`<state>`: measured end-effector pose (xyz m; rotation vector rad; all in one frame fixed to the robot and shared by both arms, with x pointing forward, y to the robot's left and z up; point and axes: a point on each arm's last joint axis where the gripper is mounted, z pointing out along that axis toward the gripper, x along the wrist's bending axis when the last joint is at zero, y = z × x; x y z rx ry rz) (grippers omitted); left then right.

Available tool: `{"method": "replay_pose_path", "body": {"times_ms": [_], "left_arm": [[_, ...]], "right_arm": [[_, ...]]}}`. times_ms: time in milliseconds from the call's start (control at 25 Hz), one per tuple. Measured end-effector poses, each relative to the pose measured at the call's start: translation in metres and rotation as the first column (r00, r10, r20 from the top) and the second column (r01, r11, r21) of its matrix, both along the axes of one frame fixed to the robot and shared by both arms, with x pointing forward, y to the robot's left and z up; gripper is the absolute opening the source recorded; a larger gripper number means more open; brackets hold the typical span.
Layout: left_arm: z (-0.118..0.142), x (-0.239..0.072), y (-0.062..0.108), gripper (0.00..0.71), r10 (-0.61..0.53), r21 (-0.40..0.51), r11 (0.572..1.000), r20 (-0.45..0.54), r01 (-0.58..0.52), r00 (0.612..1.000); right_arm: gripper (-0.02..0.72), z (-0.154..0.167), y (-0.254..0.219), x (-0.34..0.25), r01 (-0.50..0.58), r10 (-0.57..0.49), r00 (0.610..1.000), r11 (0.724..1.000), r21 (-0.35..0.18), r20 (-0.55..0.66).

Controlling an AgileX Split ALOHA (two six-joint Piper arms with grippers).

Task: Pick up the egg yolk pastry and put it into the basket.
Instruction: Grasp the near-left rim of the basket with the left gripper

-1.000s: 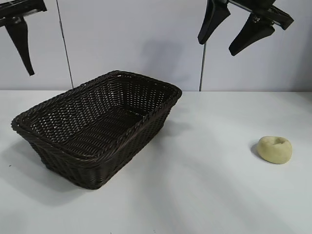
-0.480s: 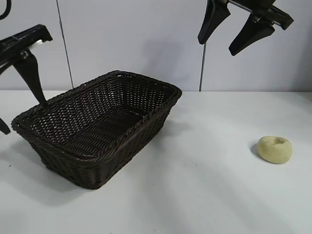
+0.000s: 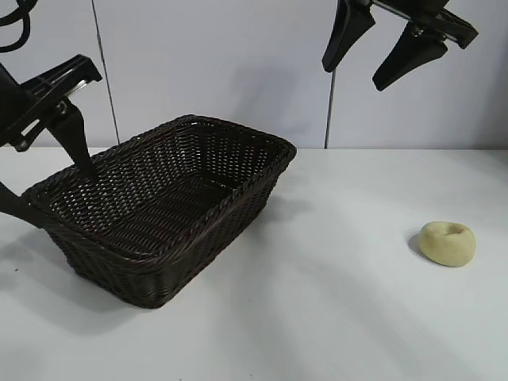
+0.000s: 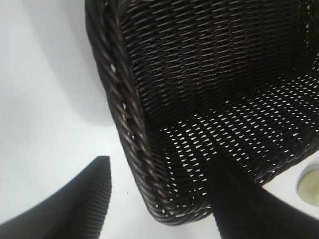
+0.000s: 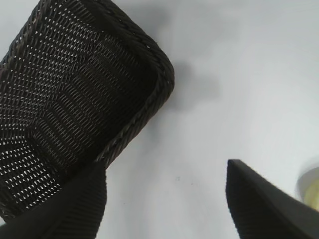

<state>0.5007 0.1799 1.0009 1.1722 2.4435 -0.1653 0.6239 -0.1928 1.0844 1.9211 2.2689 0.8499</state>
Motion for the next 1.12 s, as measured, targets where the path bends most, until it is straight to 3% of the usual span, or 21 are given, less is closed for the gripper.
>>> {"method": "replay_pose_path", "body": {"times_ms": [200,600,1120], "left_arm": [[-0.002,0.0,0.006,0.424,0.054,0.055,0.997,-0.016,-0.053,0.998],[-0.004,0.002,0.005,0.424,0.104,0.036,0.994,-0.025,-0.103,0.994],[-0.06,0.023,-0.006,0.424,0.124,0.043,0.992,-0.123,-0.12,0.985]], "right_arm": [[0.495,0.0,0.0,0.0,-0.001,0.001,1.0,1.0,0.0,-0.002],[0.495,0.0,0.0,0.0,-0.001,0.001,1.0,1.0,0.0,-0.002],[0.495,0.0,0.0,0.0,-0.001,0.001,1.0,1.0,0.0,-0.003]]}}
